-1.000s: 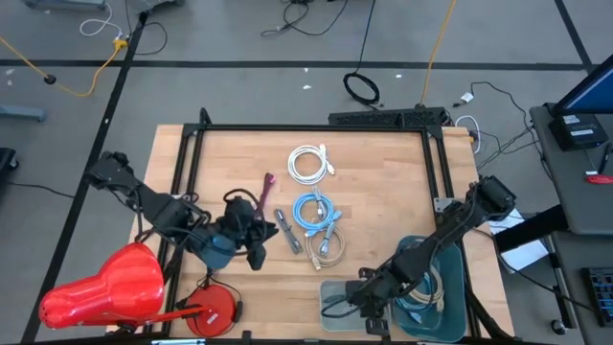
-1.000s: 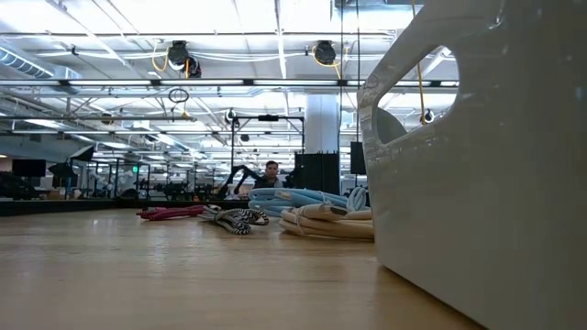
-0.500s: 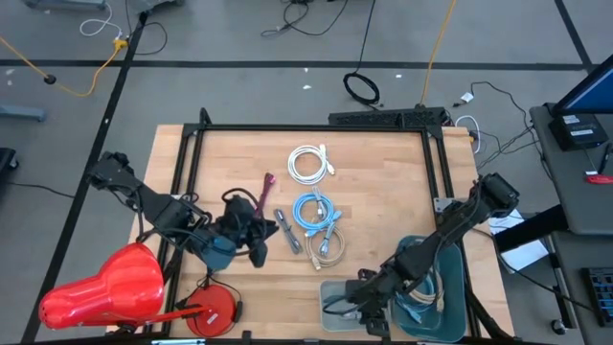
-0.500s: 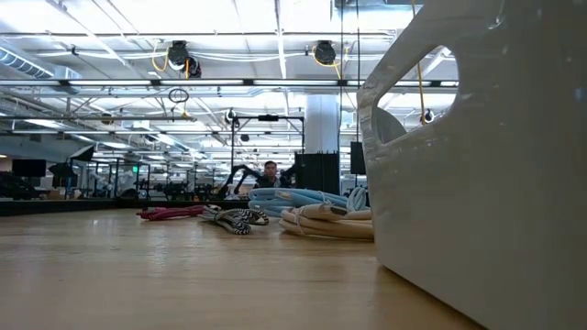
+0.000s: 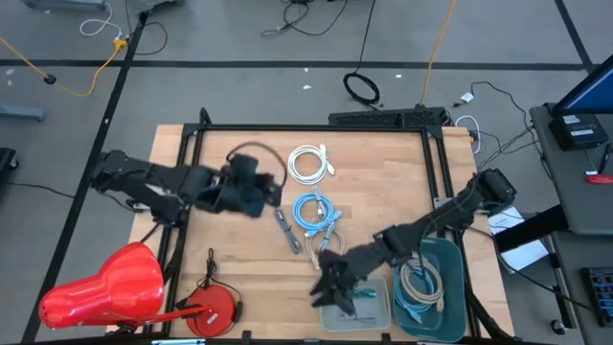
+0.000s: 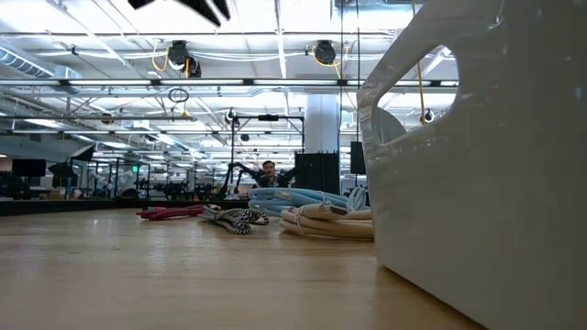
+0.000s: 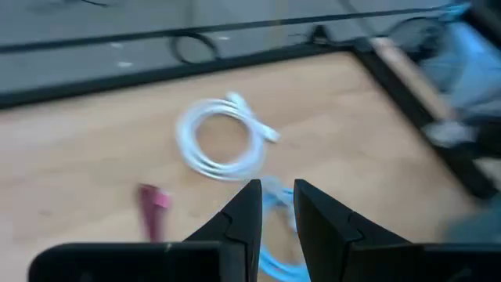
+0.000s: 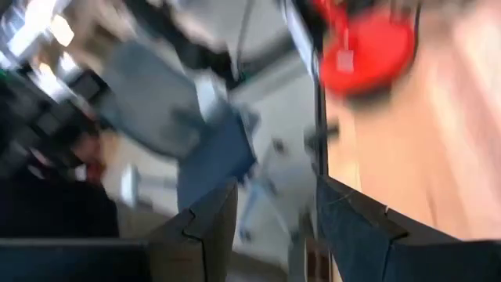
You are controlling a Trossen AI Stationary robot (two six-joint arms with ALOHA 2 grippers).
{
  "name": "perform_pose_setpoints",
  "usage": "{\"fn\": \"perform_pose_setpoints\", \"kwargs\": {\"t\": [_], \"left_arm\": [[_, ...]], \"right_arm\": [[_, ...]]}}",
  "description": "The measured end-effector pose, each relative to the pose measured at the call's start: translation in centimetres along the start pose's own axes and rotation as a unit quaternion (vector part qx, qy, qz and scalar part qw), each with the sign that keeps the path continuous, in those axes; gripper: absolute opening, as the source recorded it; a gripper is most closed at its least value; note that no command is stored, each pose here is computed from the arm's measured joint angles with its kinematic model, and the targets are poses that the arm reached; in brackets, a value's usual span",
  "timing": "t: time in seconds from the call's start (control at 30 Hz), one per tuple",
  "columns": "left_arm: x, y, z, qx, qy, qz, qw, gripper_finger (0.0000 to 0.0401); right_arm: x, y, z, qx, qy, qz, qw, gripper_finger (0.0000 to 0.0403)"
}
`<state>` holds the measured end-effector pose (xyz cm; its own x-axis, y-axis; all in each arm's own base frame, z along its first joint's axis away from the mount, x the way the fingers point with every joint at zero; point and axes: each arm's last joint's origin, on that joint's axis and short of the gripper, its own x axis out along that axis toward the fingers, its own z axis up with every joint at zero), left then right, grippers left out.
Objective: Pick & Place USB Port
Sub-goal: Put the white HDMI cable into the blue bin
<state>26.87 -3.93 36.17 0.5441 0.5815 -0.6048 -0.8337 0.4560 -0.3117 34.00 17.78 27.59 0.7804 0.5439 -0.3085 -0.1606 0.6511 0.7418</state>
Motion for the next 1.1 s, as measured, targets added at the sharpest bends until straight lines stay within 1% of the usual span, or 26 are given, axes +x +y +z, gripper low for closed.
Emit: {"fn": "perform_pose_setpoints", "kwargs": {"t": [0.07, 0.2, 0.33, 0.43, 0.5, 0.57, 0.63, 0.73, 0.83, 0.93, 1.03, 1.1], "left_arm": [[1.2, 0.8, 1.2, 0.011, 0.005, 0.026, 1.0, 0.0076], [3.6, 2.6, 3.6, 0.023, 0.036, 0.06, 0.997, 0.0076], [6.4, 5.0, 5.9, 0.029, 0.071, 0.106, 0.991, 0.0076], [8.9, 7.2, 7.5, 0.037, 0.101, 0.149, 0.983, 0.0076], [10.7, 8.9, 8.6, 0.034, 0.124, 0.167, 0.978, 0.0076], [12.9, 10.2, 9.3, 0.037, 0.153, 0.172, 0.972, 0.0076], [15.2, 11.3, 9.7, 0.041, 0.183, 0.162, 0.969, 0.0077], [18.7, 12.5, 9.5, 0.054, 0.247, 0.127, 0.959, 0.0077], [21.8, 12.9, 8.5, 0.054, 0.3, 0.083, 0.949, 0.0093], [24.0, 13.0, 7.2, 0.062, 0.329, 0.086, 0.939, 0.0132], [25.7, 13.0, 5.8, 0.06, 0.352, 0.096, 0.929, 0.0185], [26.5, 12.9, 5.2, 0.051, 0.368, 0.087, 0.925, 0.022]], "right_arm": [[-0.7, -0.1, 1.5, 0.001, -0.04, 0.005, 0.999, 0.0167], [-3.0, -0.1, 3.9, -0.006, -0.091, -0.014, 0.996, 0.0167], [-6.0, -0.5, 6.1, -0.024, -0.12, -0.043, 0.992, 0.0167], [-8.2, -1.0, 7.4, -0.031, -0.144, -0.086, 0.985, 0.0167], [-9.8, -1.2, 8.0, -0.037, -0.159, -0.12, 0.979, 0.0167], [-11.2, -1.3, 8.4, -0.041, -0.178, -0.157, 0.971, 0.0167], [-12.6, -1.5, 8.5, -0.045, -0.19, -0.204, 0.959, 0.0167], [-14.3, -1.5, 8.5, -0.045, -0.212, -0.259, 0.941, 0.0167], [-15.7, -1.3, 8.5, -0.041, -0.226, -0.284, 0.931, 0.0166], [-16.8, -1.3, 8.4, -0.045, -0.221, -0.3, 0.927, 0.0166], [-17.7, -1.3, 8.4, -0.042, -0.22, -0.309, 0.924, 0.0166], [-18.1, -1.4, 8.3, -0.044, -0.218, -0.316, 0.922, 0.0166]]}}
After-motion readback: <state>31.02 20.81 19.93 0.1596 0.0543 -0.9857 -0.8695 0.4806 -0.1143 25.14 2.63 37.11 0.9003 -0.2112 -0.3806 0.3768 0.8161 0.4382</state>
